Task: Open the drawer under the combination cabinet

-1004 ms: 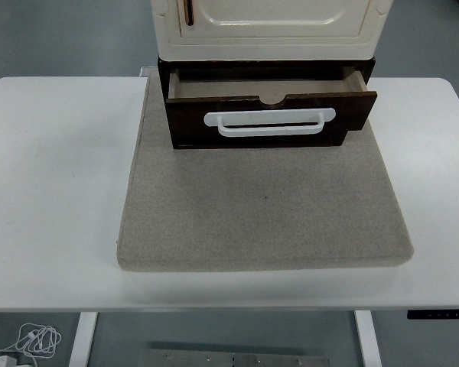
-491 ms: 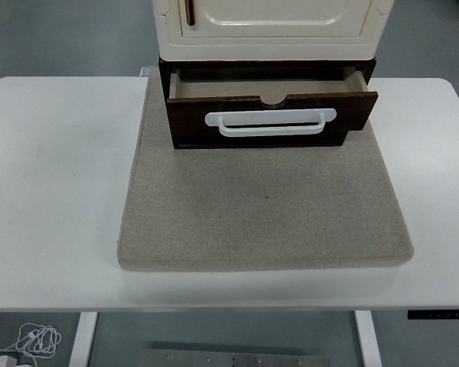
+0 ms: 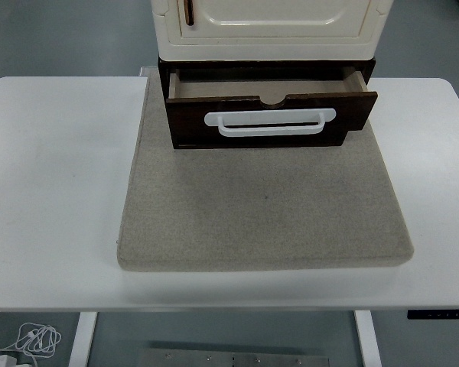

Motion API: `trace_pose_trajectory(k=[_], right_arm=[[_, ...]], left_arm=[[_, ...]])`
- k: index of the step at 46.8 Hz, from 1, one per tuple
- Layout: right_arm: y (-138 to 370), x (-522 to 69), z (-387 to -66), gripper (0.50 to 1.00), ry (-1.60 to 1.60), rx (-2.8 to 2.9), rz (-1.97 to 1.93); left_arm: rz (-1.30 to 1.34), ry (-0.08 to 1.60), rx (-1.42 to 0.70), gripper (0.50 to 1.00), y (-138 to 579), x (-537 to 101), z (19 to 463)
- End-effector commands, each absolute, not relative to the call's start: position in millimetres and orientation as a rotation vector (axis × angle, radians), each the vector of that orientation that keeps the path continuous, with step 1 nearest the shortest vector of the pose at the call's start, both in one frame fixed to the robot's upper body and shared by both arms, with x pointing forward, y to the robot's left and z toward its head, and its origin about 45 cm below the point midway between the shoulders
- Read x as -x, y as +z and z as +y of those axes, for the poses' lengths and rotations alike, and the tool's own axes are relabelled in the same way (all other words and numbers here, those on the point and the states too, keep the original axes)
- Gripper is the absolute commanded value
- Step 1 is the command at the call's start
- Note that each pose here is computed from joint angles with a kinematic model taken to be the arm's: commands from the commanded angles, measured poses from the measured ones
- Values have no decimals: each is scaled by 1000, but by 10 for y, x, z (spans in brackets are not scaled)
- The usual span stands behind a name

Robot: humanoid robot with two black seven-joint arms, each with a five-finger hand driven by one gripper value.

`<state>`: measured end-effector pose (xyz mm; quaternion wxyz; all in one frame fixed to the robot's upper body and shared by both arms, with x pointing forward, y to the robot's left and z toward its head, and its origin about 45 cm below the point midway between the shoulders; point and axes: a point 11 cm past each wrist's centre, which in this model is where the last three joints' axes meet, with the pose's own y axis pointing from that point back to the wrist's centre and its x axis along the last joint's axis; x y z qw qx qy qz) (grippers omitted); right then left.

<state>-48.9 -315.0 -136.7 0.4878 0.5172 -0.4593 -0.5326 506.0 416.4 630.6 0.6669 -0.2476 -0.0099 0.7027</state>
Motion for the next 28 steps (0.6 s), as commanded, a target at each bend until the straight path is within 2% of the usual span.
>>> trace_pose_trajectory(k=[1,12,28], right_arm=[[-1366,492,-3150,926,-1295,-1257,-1116],[-1366,491,-3145,926,-1299,-1260,-1115],[-1365,519,-3136,926,-1304,-1261,-1108]], left_arm=[[71,1595,568,1000,5957,-5128,4269],[322,1558,603,1000,4915,-5222,4423],[599,1564,584,1000,3668,-5389,3955]])
